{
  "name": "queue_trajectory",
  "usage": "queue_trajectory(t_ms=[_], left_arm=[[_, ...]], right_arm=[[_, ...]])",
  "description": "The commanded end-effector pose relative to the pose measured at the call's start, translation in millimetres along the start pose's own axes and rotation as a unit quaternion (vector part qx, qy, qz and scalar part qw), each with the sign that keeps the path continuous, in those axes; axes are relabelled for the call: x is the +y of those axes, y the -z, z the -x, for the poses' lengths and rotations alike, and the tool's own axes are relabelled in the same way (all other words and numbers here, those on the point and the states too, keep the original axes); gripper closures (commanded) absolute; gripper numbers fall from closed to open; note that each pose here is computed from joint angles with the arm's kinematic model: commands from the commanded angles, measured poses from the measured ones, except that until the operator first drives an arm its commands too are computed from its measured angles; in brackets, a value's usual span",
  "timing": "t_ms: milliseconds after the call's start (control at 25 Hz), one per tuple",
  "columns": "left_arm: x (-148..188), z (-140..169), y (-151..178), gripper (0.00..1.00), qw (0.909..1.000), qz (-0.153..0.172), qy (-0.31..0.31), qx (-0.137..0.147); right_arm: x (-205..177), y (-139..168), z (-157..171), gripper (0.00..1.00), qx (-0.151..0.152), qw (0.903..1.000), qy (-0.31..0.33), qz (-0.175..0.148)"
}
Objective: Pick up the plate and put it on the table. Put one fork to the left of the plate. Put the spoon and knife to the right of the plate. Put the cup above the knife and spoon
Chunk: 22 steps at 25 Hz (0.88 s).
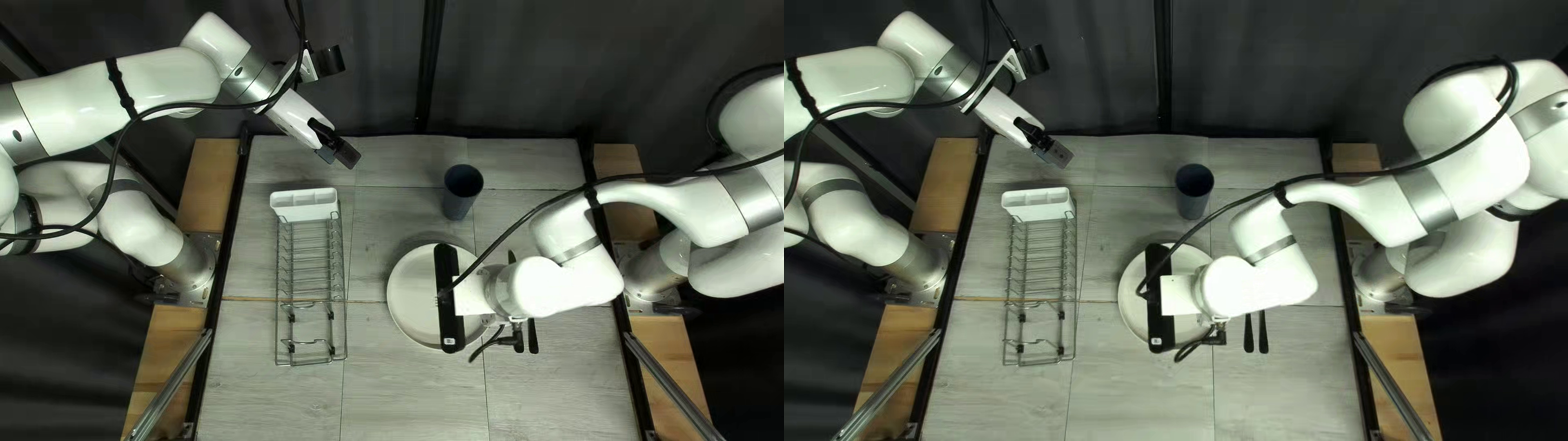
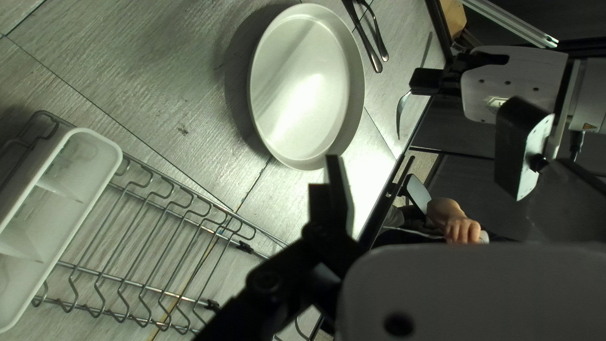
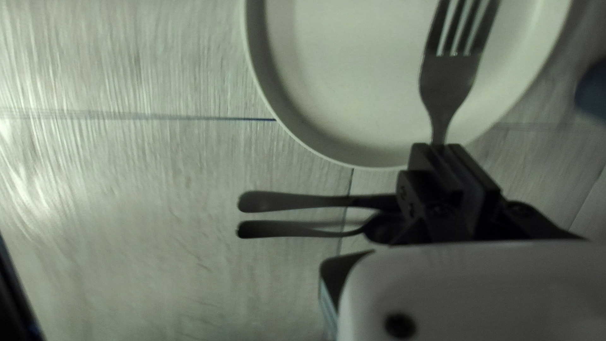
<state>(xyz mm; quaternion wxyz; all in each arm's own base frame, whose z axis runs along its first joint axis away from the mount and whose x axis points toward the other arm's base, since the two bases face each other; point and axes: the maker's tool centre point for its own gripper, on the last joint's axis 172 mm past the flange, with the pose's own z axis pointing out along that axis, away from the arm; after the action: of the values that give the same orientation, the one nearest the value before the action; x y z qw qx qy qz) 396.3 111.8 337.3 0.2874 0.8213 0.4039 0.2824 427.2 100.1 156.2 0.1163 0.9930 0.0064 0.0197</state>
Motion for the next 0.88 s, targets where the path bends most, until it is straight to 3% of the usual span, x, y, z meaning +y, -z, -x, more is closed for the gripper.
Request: queue_trajectory(t_ms=[40,400,560,680,880], left_arm=[[0,0,0,0.00,1.0000,0.000,0.000,0.000],[0,0,0,0.00,1.0000,0.000,0.000,0.000],[0,0,0,0.00,1.0000,0.000,0.000,0.000],[0,0,0,0.00,1.0000,0.000,0.000,0.000],[0,0,0,0.00,1.0000,0.000,0.000,0.000]], right_arm=[[0,0,0,1.00,0.000,1.0000,-0.002,0.001],[0,-3,3,1.00,-0.001,1.0000,0.005,0.007],[11,-29,-4,1.00,0.005,0.9988,-0.049,-0.006],[12,-59,-21,1.00,-0.008,0.9962,-0.086,-0.013],[25,-93,-43,1.00,-0.022,0.9829,-0.181,-0.022]])
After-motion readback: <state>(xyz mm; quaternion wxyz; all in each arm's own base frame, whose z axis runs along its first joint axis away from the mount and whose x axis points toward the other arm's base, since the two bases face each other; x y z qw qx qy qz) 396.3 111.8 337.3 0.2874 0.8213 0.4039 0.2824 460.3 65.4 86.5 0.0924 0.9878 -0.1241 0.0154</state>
